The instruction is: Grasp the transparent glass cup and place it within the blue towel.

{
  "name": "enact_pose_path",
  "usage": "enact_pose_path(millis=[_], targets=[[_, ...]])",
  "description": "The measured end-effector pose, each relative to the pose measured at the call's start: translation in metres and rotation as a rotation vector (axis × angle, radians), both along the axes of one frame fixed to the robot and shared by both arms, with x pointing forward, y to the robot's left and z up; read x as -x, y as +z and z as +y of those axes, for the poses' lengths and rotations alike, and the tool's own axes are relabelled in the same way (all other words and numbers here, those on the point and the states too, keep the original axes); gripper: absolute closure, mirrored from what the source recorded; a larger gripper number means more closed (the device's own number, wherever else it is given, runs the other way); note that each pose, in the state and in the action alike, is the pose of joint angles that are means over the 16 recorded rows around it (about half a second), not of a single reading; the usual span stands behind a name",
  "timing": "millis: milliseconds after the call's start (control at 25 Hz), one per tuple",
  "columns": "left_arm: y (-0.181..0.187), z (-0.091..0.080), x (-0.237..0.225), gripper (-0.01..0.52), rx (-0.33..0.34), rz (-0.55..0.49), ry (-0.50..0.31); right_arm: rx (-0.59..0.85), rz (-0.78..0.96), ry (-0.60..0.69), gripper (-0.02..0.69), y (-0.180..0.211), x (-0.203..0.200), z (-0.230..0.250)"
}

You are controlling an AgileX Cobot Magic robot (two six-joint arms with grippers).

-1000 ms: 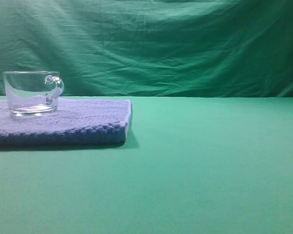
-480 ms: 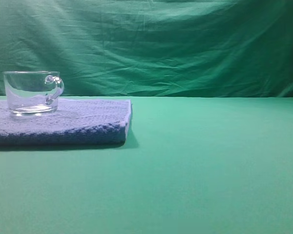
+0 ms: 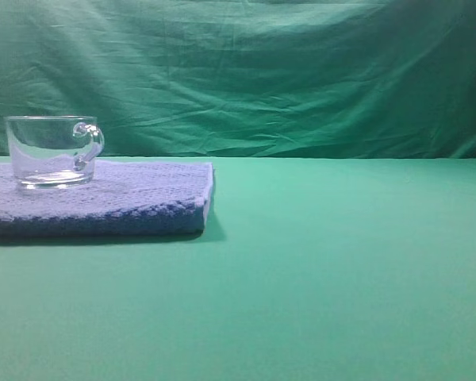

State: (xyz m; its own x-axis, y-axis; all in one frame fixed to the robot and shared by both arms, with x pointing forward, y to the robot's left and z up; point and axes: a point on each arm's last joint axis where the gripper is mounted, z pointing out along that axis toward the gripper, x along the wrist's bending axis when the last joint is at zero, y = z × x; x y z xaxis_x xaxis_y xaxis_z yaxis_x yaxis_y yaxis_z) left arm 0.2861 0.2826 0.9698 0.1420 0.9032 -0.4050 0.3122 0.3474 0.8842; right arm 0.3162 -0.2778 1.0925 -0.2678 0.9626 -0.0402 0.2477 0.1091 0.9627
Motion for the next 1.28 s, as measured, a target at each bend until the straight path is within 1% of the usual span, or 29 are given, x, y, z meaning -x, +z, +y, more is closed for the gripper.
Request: enact_pose_path(millis=[160, 360, 560, 720, 960, 1280], targets=[[0.0, 0.0, 0.0, 0.514, 0.0, 0.0, 0.0, -0.013, -0.066, -0.092, 0.665, -0.029, 0.019, -0.011], [0.0, 0.0, 0.0, 0.514, 0.0, 0.0, 0.0, -0.007, -0.102, -0.172, 0.665, -0.068, 0.028, -0.016], [0.0, 0.0, 0.0, 0.514, 0.0, 0.0, 0.0, 0.009, -0.081, -0.211, 0.665, -0.104, 0.028, -0.019], [0.0, 0.0, 0.0, 0.514, 0.0, 0.0, 0.0, 0.023, -0.042, -0.219, 0.665, -0.125, 0.026, -0.019], [0.0, 0.0, 0.0, 0.514, 0.0, 0.0, 0.0, 0.034, 0.005, -0.219, 0.665, -0.142, 0.025, -0.019], [0.0, 0.0, 0.0, 0.514, 0.0, 0.0, 0.0, 0.037, 0.027, -0.219, 0.665, -0.146, 0.025, -0.019]])
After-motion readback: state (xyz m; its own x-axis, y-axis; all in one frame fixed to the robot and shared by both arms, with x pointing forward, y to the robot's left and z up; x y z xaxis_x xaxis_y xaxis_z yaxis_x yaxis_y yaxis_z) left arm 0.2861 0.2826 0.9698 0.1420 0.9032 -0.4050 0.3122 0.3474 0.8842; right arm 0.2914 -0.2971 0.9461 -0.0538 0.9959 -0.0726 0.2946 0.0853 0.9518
